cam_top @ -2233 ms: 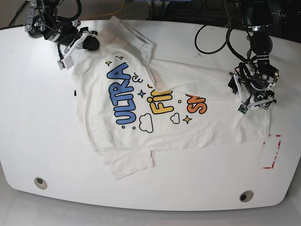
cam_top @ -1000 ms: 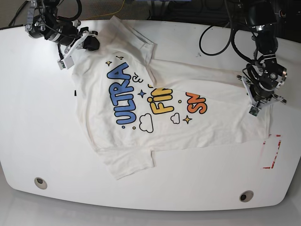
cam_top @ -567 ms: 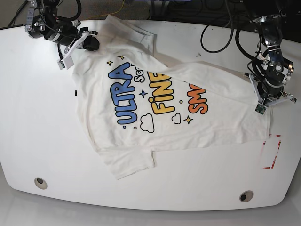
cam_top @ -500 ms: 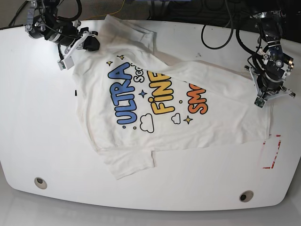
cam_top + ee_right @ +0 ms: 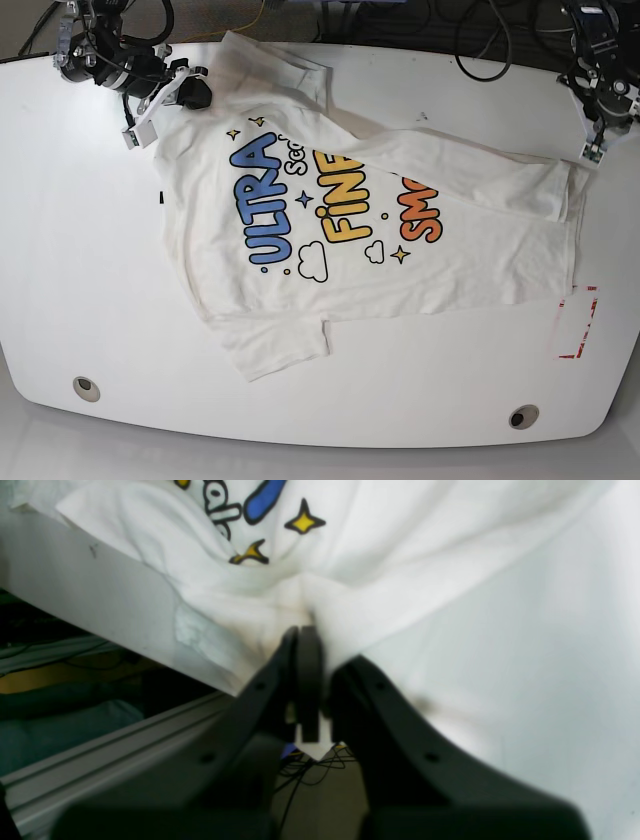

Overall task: Layout the t-shirt on the table in an organized manner, then fold the t-shirt properly
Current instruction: 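Pull the grasped hem with the left gripper away from the shirt, then move the left gripper back onto the shirt edge and grasp, then drag the collar with the right gripper toward the robot, rotating the shirt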

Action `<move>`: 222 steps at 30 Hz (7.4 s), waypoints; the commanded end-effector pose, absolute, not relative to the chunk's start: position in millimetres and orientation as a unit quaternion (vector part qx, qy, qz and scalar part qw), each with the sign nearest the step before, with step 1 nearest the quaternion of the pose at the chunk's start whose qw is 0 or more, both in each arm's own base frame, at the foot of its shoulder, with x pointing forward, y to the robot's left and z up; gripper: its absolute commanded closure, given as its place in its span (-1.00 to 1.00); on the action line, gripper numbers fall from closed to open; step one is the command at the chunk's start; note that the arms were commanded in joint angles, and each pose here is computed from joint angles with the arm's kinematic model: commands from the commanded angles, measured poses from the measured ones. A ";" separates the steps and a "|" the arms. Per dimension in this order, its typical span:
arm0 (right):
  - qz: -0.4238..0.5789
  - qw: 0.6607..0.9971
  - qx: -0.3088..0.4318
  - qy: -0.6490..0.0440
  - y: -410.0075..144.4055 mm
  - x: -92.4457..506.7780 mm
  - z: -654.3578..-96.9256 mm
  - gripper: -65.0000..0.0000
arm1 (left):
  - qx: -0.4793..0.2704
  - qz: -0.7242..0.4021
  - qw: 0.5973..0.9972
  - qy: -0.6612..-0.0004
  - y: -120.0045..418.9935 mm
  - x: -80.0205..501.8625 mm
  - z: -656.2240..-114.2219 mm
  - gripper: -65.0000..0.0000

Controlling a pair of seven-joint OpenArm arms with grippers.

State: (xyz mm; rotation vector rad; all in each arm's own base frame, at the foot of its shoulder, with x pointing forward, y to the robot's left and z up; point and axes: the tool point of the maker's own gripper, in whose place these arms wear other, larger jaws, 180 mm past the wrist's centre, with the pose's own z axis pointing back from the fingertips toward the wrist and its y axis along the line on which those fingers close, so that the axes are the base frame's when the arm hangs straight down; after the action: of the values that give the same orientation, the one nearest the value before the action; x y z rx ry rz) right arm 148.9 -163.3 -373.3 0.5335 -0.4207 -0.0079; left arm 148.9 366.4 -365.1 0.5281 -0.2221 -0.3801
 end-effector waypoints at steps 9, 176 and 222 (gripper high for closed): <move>0.004 0.939 0.262 -0.223 -164.5 155.7 -365.3 1.00 | 0.274 -0.181 0.941 -0.079 381.9 118.7 -361.2 0.90; 0.000 0.849 0.371 -0.376 -175.3 235.7 -299.9 1.00 | 0.104 -0.017 0.924 -0.367 377.1 276.5 -359.5 0.55; -0.166 0.769 0.471 -0.399 -215.4 370.4 -315.8 1.00 | 0.115 -0.043 0.901 -0.416 361.5 327.8 -311.5 0.54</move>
State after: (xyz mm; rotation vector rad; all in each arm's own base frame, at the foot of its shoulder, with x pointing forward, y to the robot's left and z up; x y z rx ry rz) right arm 355.2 -207.6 -334.8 1.0131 -0.7903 -0.3605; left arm 316.3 359.9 -329.4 0.2217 -0.8052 -0.0677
